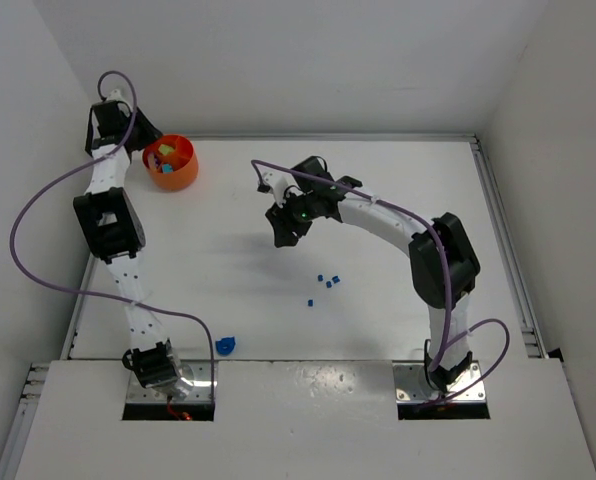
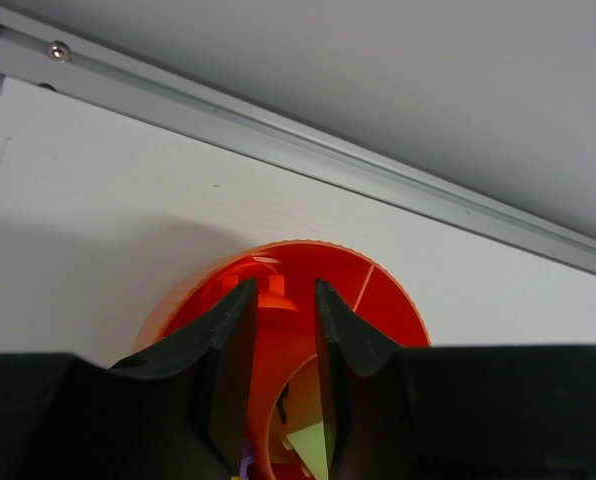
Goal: Sort the legos into containers by color
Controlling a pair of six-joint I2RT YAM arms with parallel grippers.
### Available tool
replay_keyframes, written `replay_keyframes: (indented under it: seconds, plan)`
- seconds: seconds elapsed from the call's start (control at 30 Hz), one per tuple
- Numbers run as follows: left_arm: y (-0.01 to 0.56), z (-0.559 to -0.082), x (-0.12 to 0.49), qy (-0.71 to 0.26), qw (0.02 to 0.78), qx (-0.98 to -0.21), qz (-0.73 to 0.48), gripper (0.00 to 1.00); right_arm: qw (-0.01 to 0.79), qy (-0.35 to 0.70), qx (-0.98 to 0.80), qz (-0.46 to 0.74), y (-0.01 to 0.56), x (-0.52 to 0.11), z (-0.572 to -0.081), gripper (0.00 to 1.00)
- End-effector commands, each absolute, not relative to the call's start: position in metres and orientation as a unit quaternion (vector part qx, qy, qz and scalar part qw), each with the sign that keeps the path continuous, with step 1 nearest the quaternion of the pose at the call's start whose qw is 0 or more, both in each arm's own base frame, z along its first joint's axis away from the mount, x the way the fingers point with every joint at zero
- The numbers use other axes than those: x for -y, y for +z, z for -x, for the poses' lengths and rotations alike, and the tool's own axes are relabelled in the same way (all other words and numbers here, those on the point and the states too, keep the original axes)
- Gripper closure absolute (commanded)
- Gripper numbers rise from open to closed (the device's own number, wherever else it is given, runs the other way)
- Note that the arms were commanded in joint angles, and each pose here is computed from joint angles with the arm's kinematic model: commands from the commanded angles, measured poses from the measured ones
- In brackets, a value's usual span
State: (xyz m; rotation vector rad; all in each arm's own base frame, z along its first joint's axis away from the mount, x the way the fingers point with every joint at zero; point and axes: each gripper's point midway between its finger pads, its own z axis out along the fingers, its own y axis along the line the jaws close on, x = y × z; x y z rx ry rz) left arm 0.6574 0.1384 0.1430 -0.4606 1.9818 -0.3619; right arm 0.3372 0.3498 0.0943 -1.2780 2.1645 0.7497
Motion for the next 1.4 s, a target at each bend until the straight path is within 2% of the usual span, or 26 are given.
replay_keyframes:
  seconds: [0.0, 0.2, 0.37, 0.4, 0.47, 0.5, 0.57, 0.6, 0.67, 0.7, 0.8, 0.93, 1.1, 1.37]
  plan:
    - [0.210, -0.660, -0.147, -0.123, 0.569, -0.794, 0.176, 0.65, 0.294, 0.286, -0.781, 0.470, 0.126, -0.353, -0.344, 0.49]
    - [0.281, -0.635, -0.178, -0.114, 0.615, -0.755, 0.199, 0.66, 0.281, 0.318, -0.756, 0.499, 0.134, -0.350, -0.319, 0.56]
    - [0.344, -0.579, -0.174, -0.111, 0.640, -0.742, 0.164, 0.65, 0.187, 0.373, -0.686, 0.596, 0.119, -0.362, -0.236, 0.55]
    - [0.358, -0.551, -0.174, -0.098, 0.646, -0.742, 0.152, 0.65, 0.159, 0.372, -0.687, 0.604, 0.107, -0.356, -0.220, 0.54]
    - [0.370, -0.520, -0.160, -0.109, 0.644, -0.747, 0.124, 0.59, 0.145, 0.375, -0.658, 0.637, 0.102, -0.365, -0.189, 0.45]
    - [0.382, -0.490, -0.147, -0.106, 0.646, -0.748, 0.108, 0.55, 0.144, 0.372, -0.647, 0.649, 0.095, -0.367, -0.179, 0.42]
    - [0.392, -0.458, -0.129, -0.117, 0.645, -0.750, 0.082, 0.42, 0.138, 0.371, -0.618, 0.679, 0.091, -0.380, -0.153, 0.39]
    - [0.400, -0.426, -0.124, -0.108, 0.647, -0.751, 0.076, 0.39, 0.142, 0.368, -0.607, 0.690, 0.091, -0.385, -0.148, 0.39]
    - [0.406, -0.396, -0.108, -0.117, 0.646, -0.752, 0.058, 0.32, 0.127, 0.365, -0.593, 0.707, 0.082, -0.397, -0.131, 0.39]
    - [0.423, -0.369, -0.100, -0.101, 0.661, -0.742, 0.045, 0.32, 0.127, 0.366, -0.587, 0.711, 0.080, -0.404, -0.128, 0.39]
    - [0.419, -0.323, -0.077, -0.104, 0.647, -0.754, 0.044, 0.31, 0.140, 0.361, -0.584, 0.713, 0.072, -0.430, -0.127, 0.42]
    - [0.397, -0.284, -0.043, -0.140, 0.618, -0.772, 0.041, 0.31, 0.134, 0.362, -0.606, 0.695, 0.057, -0.458, -0.130, 0.42]
    - [0.384, -0.268, -0.024, -0.180, 0.602, -0.776, 0.056, 0.29, 0.103, 0.362, -0.628, 0.681, 0.030, -0.475, -0.126, 0.42]
    - [0.370, -0.272, -0.018, -0.223, 0.583, -0.778, 0.077, 0.29, 0.104, 0.367, -0.633, 0.674, 0.025, -0.497, -0.121, 0.44]
